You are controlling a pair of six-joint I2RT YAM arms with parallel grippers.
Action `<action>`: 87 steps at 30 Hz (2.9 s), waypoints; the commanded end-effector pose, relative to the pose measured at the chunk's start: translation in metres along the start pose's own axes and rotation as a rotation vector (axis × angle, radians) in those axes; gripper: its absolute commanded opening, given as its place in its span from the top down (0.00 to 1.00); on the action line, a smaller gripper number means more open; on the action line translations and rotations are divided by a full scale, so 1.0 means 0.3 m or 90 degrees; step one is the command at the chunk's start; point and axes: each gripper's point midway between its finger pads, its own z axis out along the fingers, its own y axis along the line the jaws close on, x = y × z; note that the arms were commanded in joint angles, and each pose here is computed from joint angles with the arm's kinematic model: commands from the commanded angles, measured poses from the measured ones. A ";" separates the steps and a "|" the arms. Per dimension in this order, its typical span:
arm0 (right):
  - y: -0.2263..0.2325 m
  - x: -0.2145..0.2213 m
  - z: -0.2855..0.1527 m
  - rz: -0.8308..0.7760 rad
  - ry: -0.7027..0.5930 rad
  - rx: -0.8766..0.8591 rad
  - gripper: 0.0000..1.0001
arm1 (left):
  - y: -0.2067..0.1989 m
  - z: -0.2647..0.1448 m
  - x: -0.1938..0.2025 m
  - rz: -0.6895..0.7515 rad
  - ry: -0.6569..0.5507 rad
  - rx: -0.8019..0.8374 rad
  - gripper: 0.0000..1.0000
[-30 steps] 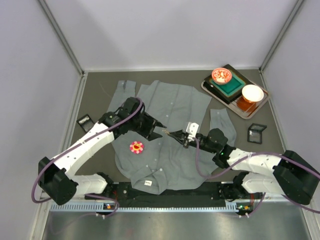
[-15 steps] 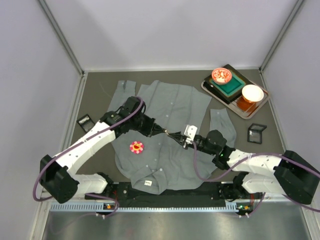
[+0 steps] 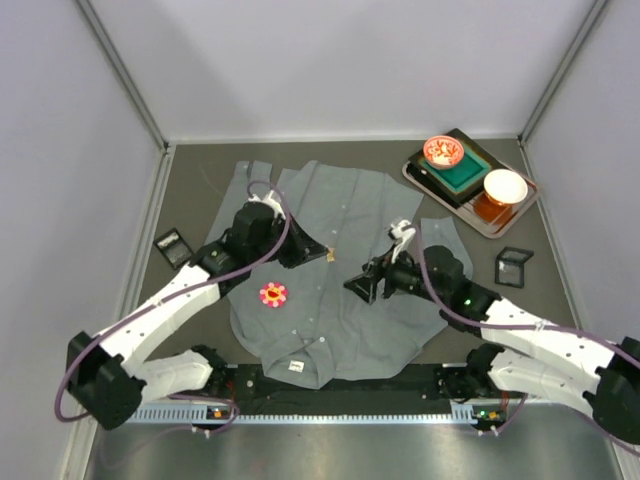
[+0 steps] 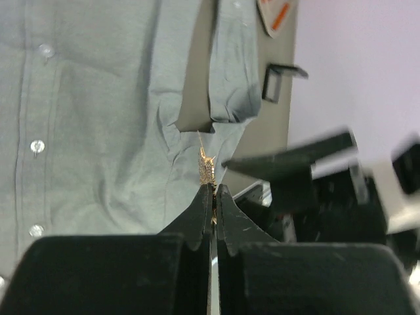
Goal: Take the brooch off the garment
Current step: Close the brooch.
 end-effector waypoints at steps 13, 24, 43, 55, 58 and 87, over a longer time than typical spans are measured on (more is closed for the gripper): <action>0.016 -0.146 -0.055 0.329 -0.194 -0.136 0.14 | -0.206 -0.154 0.108 0.227 0.005 0.385 1.00; 0.066 -0.267 -0.075 0.374 -0.306 -0.246 0.15 | -0.173 -0.110 0.127 0.114 0.045 0.375 1.00; 0.091 -0.325 -0.062 0.298 -0.310 -0.253 0.23 | -0.142 -0.100 0.144 0.074 0.059 0.368 1.00; 0.128 -0.343 -0.084 0.254 -0.290 -0.218 0.24 | -0.113 -0.054 0.145 0.069 0.066 0.344 1.00; 0.153 -0.343 -0.079 0.257 -0.281 -0.233 0.24 | -0.117 -0.050 0.142 0.066 0.067 0.345 1.00; 0.076 -0.301 -0.046 0.356 -0.274 -0.148 0.13 | -0.165 -0.107 0.133 0.041 0.055 0.398 1.00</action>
